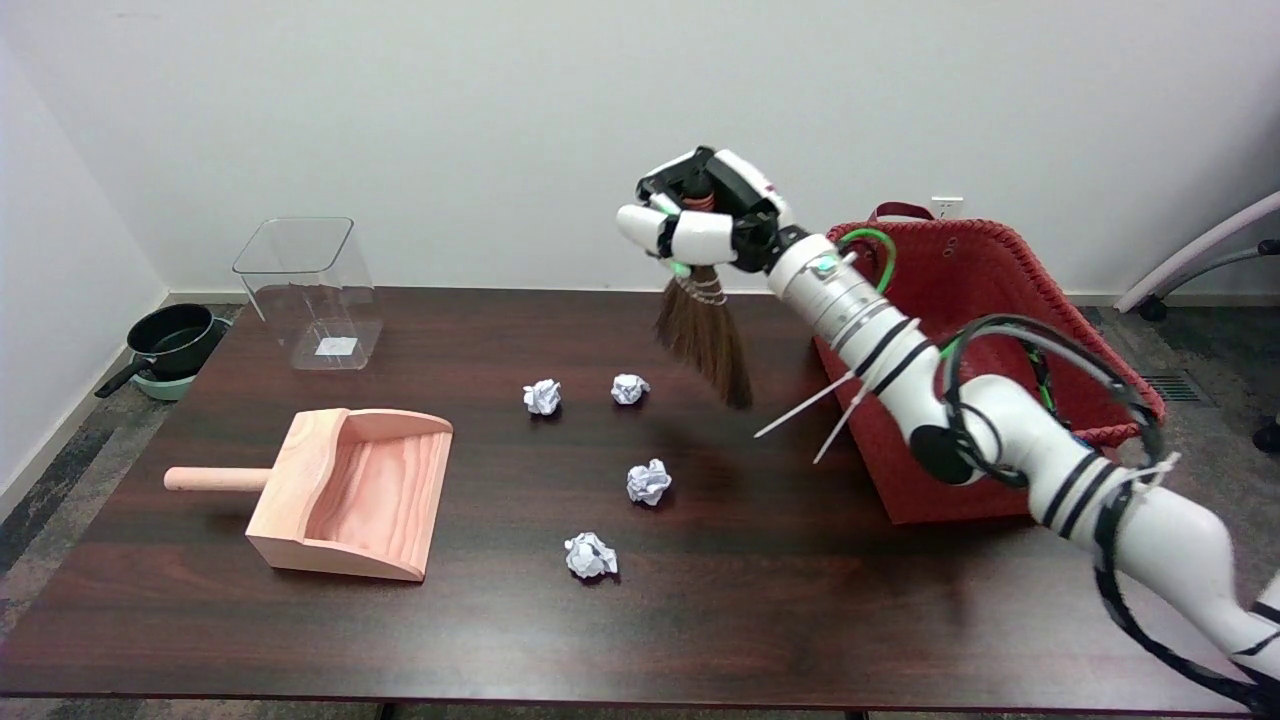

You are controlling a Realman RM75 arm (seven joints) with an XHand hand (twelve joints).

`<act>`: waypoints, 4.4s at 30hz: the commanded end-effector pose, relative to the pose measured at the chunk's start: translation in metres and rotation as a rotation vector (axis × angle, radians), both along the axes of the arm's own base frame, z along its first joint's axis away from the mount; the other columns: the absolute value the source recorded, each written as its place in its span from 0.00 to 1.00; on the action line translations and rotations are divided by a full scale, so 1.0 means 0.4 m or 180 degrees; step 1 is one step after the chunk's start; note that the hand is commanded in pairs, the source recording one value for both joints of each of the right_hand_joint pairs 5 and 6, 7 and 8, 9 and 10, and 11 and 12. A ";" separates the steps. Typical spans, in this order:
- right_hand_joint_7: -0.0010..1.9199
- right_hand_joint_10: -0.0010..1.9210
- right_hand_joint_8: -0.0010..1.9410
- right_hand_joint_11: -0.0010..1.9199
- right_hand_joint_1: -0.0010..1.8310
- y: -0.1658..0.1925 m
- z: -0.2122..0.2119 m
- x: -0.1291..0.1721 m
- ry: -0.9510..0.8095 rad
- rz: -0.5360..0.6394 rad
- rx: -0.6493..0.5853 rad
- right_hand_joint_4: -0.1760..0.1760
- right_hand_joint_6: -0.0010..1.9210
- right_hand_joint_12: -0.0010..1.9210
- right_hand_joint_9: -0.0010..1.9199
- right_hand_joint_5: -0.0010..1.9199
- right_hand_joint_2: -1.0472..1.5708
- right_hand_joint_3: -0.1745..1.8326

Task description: Sweep the paper ball into the dustpan.

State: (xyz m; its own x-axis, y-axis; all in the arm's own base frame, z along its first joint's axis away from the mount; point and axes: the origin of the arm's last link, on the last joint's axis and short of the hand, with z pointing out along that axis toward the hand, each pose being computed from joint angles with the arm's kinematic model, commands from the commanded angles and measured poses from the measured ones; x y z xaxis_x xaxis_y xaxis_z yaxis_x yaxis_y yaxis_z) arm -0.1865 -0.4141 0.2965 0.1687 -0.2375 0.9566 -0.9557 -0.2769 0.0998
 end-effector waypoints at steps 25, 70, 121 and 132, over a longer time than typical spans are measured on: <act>1.00 0.95 0.99 0.89 0.67 -0.132 -0.120 -0.007 0.0046 -0.0045 -0.0009 0.50 1.00 0.89 0.95 1.00 0.89 0.37; 1.00 0.95 0.99 0.89 0.67 -0.096 -0.293 -0.154 -0.0017 -0.0613 0.0438 0.50 1.00 0.89 0.95 1.00 0.90 0.36; 1.00 0.98 0.99 0.93 0.63 -0.005 -0.233 0.027 -0.0299 -0.0322 0.0514 0.50 1.00 0.93 0.98 1.00 0.96 0.36; 1.00 0.98 0.99 0.93 0.62 0.072 -0.126 -0.018 -0.0004 -0.0346 0.0024 0.50 1.00 0.93 0.98 1.00 0.98 0.36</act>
